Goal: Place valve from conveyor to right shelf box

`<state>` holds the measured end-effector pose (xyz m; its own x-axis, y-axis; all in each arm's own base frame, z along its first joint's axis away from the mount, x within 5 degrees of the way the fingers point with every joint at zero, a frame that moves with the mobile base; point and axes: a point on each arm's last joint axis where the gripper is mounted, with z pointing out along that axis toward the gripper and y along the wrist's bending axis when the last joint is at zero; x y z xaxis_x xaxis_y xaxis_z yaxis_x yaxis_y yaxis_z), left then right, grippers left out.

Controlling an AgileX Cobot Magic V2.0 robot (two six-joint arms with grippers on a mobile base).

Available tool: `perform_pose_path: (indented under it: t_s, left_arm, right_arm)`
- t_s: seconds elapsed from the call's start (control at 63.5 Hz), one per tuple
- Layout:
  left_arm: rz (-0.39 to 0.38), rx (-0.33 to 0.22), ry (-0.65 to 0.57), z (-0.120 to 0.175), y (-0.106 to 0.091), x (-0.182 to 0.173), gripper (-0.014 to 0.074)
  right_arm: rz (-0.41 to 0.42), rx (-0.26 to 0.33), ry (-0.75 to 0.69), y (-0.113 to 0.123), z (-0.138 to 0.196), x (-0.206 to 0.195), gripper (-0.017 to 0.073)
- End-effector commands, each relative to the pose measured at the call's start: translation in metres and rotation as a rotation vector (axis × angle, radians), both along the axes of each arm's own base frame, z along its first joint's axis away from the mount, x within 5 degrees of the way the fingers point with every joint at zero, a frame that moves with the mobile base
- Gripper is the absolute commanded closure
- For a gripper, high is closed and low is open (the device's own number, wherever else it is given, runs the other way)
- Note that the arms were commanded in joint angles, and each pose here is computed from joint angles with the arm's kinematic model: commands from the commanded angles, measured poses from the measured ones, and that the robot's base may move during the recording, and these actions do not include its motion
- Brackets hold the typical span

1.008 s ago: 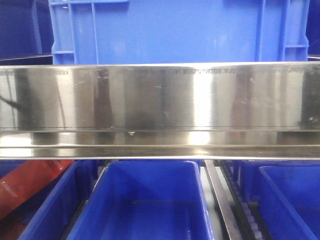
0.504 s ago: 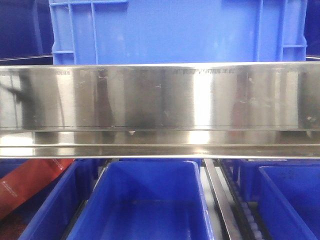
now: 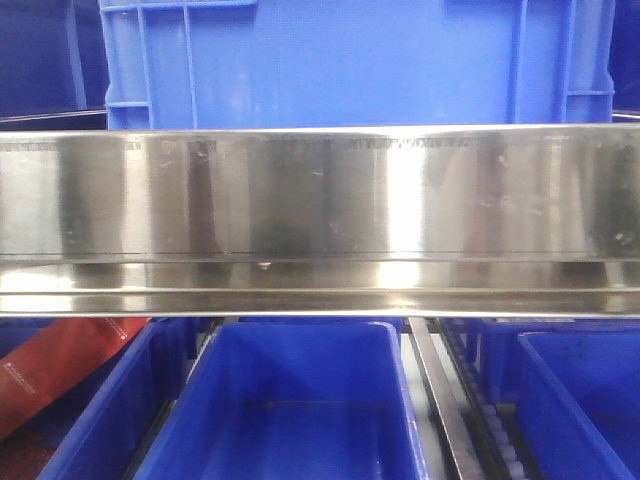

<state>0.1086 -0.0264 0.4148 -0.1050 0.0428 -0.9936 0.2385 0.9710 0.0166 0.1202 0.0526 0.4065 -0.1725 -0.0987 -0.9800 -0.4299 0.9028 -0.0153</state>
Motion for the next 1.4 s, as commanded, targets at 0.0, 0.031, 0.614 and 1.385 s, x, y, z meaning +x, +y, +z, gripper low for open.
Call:
perform_pose_path:
  t_s: [0.0,0.031,0.614,1.385]
  left_arm:
    - [0.033,-0.030,-0.082,-0.016,0.008,-0.021,0.0705]
    - [0.044,-0.032,-0.097,-0.024,0.011,-0.029,0.0705]
    - [0.171,-0.035,-0.159,-0.114,0.023,-0.070,0.0705]
    - [0.171,-0.036,-0.160,-0.115,0.023,-0.069,0.0705]
  right_arm:
    - [-0.052,0.014,-0.023,-0.010,-0.016,-0.010,0.0718]
    - [-0.070,0.017,-0.026,-0.013,-0.024,-0.014,0.0718]
    - [-0.139,0.074,-0.179,-0.033,-0.105,-0.061,0.0718]
    - [-0.142,0.080,-0.196,-0.033,-0.103,-0.060,0.0718]
